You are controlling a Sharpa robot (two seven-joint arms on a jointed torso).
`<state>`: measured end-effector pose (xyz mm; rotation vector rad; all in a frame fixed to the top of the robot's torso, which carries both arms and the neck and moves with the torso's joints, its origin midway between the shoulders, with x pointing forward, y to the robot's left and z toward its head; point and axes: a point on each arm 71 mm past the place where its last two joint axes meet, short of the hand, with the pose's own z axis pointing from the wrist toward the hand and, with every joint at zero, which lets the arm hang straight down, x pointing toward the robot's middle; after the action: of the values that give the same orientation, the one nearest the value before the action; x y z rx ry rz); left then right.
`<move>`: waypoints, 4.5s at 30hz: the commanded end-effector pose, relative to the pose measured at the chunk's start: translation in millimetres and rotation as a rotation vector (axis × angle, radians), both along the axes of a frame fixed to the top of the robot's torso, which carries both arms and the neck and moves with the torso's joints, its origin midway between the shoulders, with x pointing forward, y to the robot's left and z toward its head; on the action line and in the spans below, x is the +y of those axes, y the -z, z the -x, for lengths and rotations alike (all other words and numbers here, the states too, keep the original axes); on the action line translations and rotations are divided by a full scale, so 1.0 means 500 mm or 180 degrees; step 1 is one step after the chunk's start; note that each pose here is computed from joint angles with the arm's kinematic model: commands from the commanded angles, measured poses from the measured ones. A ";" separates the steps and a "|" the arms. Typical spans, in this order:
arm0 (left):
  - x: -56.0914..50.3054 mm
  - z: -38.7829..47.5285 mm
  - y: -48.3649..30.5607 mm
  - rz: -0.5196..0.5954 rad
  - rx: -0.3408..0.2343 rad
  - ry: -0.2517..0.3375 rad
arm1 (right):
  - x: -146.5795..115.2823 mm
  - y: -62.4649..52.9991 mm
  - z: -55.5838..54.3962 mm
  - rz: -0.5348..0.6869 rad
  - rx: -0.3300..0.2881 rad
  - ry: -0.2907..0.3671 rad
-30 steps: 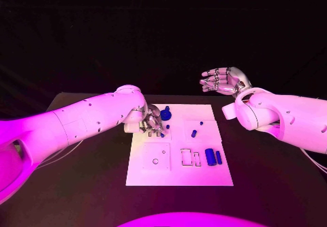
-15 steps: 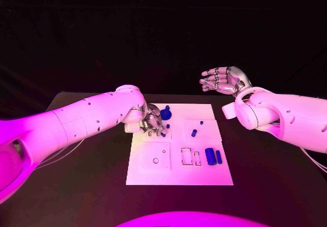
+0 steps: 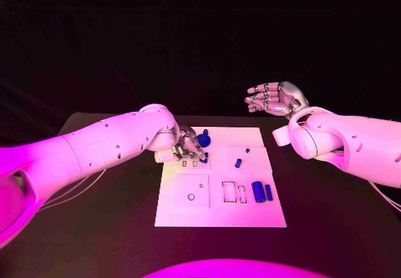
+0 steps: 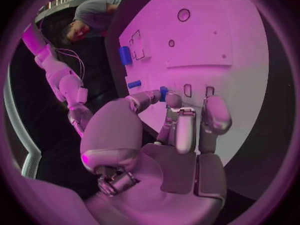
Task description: Assemble the parts on the task board
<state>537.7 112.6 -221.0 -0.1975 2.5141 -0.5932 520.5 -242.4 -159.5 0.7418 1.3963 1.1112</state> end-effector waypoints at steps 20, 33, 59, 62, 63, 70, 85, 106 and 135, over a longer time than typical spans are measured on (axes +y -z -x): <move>0.044 0.024 0.005 0.0045 -0.0113 -0.0313 | -0.007 0.000 -0.001 0.0005 -0.0001 0.0010; 0.060 0.033 0.015 -0.0008 -0.0039 -0.0298 | -0.008 0.000 -0.002 0.0009 0.0004 0.0011; 0.059 0.029 0.020 -0.0096 -0.0196 -0.0355 | -0.009 0.001 -0.003 0.0011 -0.0001 0.0013; 0.058 0.030 0.021 -0.0109 -0.0198 -0.0342 | -0.009 0.001 -0.003 0.0011 -0.0001 0.0014; 0.058 0.030 0.021 -0.0114 -0.0197 -0.0334 | -0.009 0.001 -0.003 0.0011 0.0000 0.0014; 0.057 0.031 0.023 -0.0153 -0.0187 -0.0287 | -0.009 0.001 -0.003 0.0012 0.0000 0.0014; 0.056 0.032 0.027 -0.0173 -0.0201 -0.0282 | -0.010 0.001 -0.003 0.0013 -0.0001 0.0016; 0.061 0.032 0.027 -0.0166 -0.0218 -0.0312 | -0.011 0.002 -0.003 0.0015 0.0000 0.0019; 0.099 0.044 0.003 0.0371 -0.0231 -0.0656 | 0.007 0.008 0.004 0.0370 0.0049 -0.0265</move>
<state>516.8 163.4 -224.0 -0.4481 2.3632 -0.6201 519.8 -242.0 -163.0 0.6452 1.4796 1.0814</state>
